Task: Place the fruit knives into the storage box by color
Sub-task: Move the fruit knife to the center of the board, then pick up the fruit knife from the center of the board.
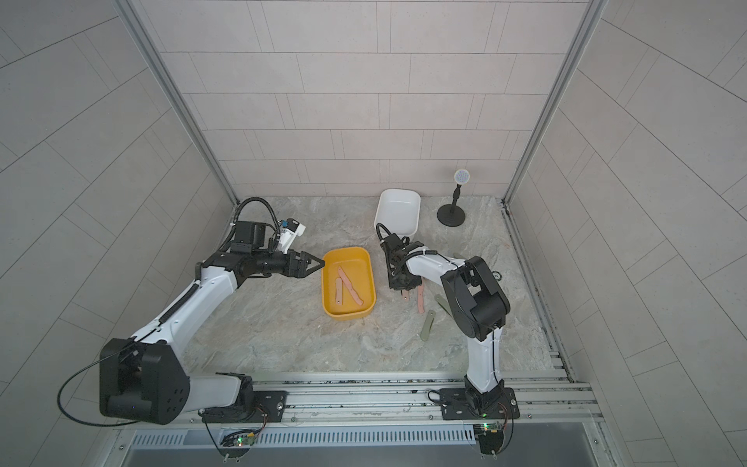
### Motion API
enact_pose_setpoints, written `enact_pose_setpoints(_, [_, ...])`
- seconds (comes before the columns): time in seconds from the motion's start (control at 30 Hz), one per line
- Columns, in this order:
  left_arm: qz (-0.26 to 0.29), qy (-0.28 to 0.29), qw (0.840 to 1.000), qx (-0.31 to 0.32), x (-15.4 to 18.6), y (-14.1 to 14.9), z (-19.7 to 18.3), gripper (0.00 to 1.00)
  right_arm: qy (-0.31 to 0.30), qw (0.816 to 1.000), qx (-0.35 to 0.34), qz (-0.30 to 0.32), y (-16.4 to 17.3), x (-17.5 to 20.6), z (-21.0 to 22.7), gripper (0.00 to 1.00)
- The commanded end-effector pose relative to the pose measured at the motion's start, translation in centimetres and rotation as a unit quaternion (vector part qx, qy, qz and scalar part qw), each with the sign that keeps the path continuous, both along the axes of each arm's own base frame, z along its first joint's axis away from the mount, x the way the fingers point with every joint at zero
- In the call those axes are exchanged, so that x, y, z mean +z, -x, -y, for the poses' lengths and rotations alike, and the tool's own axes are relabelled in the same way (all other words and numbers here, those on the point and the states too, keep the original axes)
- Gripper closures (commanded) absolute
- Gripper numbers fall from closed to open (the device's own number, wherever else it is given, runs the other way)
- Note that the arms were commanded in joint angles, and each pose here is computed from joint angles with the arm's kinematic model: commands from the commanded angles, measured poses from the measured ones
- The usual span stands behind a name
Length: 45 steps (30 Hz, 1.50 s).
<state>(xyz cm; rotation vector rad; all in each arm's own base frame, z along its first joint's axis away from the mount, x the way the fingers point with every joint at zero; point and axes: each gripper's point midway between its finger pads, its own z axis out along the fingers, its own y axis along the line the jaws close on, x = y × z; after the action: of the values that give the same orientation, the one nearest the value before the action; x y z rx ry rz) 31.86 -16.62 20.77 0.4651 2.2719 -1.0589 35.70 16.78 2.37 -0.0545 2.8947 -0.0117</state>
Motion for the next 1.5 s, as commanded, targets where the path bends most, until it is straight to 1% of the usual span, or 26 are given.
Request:
enact_pose_setpoints(0.0, [0.013,0.004,1.000,-0.010,0.5,0.5,0.2,0.12,0.007,1.000,-0.005,-0.027,1.8,-0.7,0.3,0.75])
enact_pose_setpoints(0.3, [0.013,0.003,1.000,-0.009,0.4,0.5,0.1,0.12,0.017,1.000,0.002,-0.015,0.5,0.4,0.1,0.66])
enact_pose_setpoints(0.53, [0.012,0.000,1.000,-0.008,0.2,0.5,0.1,0.12,0.019,1.000,0.003,-0.015,-0.8,0.4,0.1,0.62])
enact_pose_setpoints(0.97, [0.009,-0.001,1.000,-0.008,0.0,0.4,0.1,0.12,0.018,1.000,-0.003,-0.018,-2.3,-0.1,0.7,0.63])
enact_pose_setpoints(1.27, [0.010,-0.003,1.000,-0.008,0.0,0.4,0.0,0.12,0.015,0.999,-0.002,-0.028,-1.9,-0.7,0.7,0.69])
enact_pose_setpoints(1.47, [0.011,-0.003,1.000,-0.008,0.0,0.4,0.0,0.12,0.012,0.999,-0.006,-0.032,-1.1,-0.9,0.9,0.69])
